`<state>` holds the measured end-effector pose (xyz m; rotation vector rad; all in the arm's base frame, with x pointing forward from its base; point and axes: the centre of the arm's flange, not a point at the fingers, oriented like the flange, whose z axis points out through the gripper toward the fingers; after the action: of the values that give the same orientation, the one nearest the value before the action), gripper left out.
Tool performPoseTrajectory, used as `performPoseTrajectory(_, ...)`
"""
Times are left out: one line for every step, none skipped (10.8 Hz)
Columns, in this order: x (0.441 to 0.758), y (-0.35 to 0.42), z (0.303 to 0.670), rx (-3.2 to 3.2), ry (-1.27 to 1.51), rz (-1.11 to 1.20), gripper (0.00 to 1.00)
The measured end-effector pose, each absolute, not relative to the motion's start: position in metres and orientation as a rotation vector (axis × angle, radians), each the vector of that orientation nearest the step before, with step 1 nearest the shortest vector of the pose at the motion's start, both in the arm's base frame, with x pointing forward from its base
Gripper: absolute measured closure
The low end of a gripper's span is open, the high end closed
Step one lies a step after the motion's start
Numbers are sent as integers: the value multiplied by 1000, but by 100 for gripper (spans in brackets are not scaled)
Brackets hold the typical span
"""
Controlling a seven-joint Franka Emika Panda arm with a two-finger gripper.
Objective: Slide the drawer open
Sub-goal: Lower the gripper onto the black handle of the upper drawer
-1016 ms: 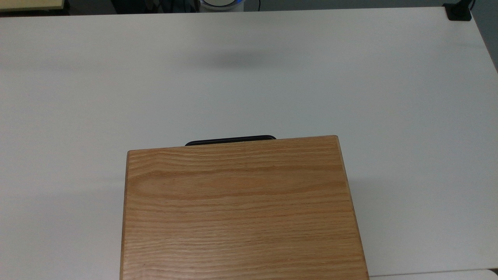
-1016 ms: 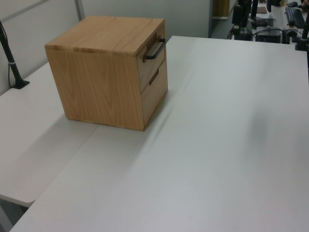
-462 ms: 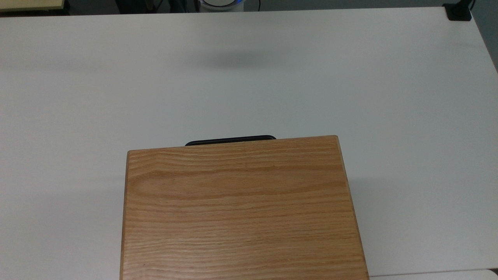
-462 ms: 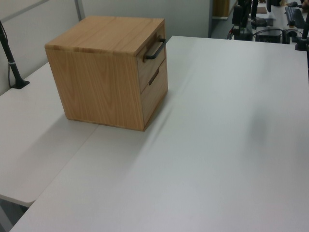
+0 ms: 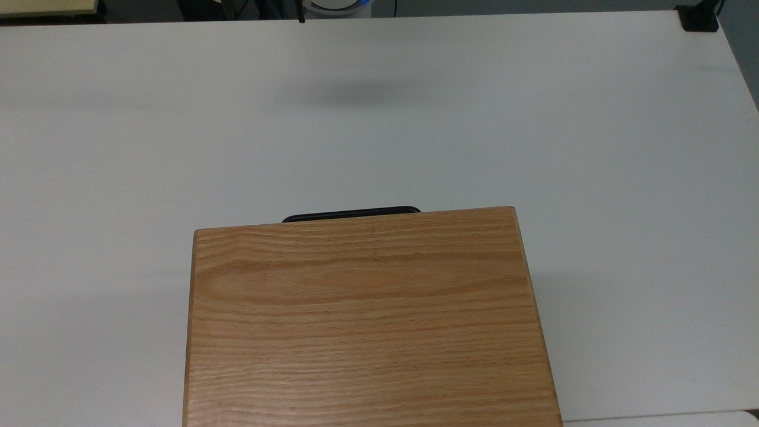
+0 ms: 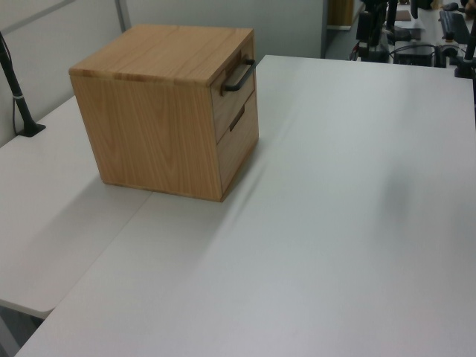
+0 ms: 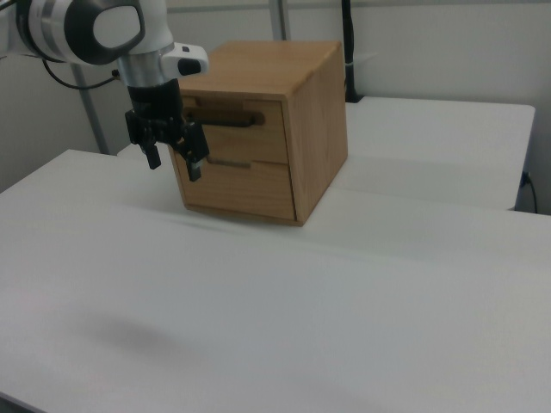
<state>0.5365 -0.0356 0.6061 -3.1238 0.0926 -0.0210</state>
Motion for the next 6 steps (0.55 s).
performPoseTrajectory(539,-34,603,-3115,122,-12,0)
performPoseTrajectory(545,-32,600,-3097,140,-36,0)
performPoseTrajectory(552,-28,599,-3077,162,-76,0)
performPoseTrajectory(560,-24,597,-3038,257,-125,0)
performPoseTrajectory(572,-21,596,-2987,429,-205,0)
performPoseTrajectory(586,-16,595,-2916,636,-296,0)
